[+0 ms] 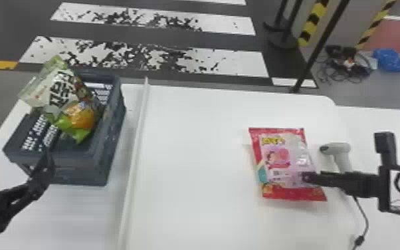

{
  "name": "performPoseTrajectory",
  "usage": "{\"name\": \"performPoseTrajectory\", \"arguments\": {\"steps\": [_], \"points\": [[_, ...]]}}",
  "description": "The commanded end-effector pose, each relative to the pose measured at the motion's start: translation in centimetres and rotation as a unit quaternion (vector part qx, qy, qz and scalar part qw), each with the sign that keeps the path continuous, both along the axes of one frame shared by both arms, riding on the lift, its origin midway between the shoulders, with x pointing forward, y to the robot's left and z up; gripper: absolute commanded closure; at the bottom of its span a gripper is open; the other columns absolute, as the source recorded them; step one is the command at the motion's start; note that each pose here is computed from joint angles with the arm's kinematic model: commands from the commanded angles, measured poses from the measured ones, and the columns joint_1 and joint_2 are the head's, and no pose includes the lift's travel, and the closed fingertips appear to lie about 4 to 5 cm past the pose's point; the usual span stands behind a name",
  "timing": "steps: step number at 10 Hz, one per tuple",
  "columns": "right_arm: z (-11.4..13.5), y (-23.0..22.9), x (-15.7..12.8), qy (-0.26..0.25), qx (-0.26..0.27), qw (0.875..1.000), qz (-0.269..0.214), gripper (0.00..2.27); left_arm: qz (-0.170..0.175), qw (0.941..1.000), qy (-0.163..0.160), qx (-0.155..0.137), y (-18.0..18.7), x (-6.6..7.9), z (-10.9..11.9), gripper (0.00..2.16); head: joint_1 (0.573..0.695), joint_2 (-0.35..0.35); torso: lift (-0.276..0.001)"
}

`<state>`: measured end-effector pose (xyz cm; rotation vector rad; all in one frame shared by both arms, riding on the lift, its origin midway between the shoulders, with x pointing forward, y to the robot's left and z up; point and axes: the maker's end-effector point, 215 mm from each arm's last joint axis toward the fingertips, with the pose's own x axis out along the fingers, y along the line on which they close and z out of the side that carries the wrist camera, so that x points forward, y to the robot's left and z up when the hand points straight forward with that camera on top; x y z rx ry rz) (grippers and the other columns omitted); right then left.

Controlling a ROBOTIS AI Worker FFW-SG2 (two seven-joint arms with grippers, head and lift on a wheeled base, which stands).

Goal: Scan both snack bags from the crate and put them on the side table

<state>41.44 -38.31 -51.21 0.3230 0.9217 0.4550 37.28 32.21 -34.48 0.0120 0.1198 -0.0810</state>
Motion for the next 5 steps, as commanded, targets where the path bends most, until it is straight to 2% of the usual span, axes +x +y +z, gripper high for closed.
{"name": "performPoseTrajectory", "arguments": {"steps": [1, 2, 3, 4, 5], "points": [[-0.6, 0.7, -0.7, 0.011, 0.004, 1.0, 0.016, 0.12, -0.001, 1.0, -0.005, 0.0, 0.0, -0.1, 0.3, 0.01, 0.695, -0.089, -0.087], [-1.1, 1.0, -1.0, 0.017, 0.003, 1.0, 0.022, 0.29, -0.001, 1.0, -0.005, 0.0, 0.0, -0.2, 0.3, 0.01, 0.695, -0.084, -0.087], [-0.6, 1.6, -0.9, 0.005, 0.013, 0.999, 0.041, 1.04, -0.001, 1.0, -0.006, -0.001, 0.0, -0.2, 0.4, 0.01, 0.695, -0.077, -0.087], [-0.9, 1.5, -1.0, 0.007, 0.009, 0.999, 0.041, 2.27, 0.0, 1.0, -0.006, -0.001, 0.1, -0.3, 0.3, 0.01, 0.695, -0.069, -0.087], [-0.7, 1.9, -1.1, 0.004, 0.015, 0.999, 0.049, 2.26, 0.0, 1.0, -0.008, -0.001, 0.1, -0.4, 0.4, 0.01, 0.695, -0.066, -0.087]]}}
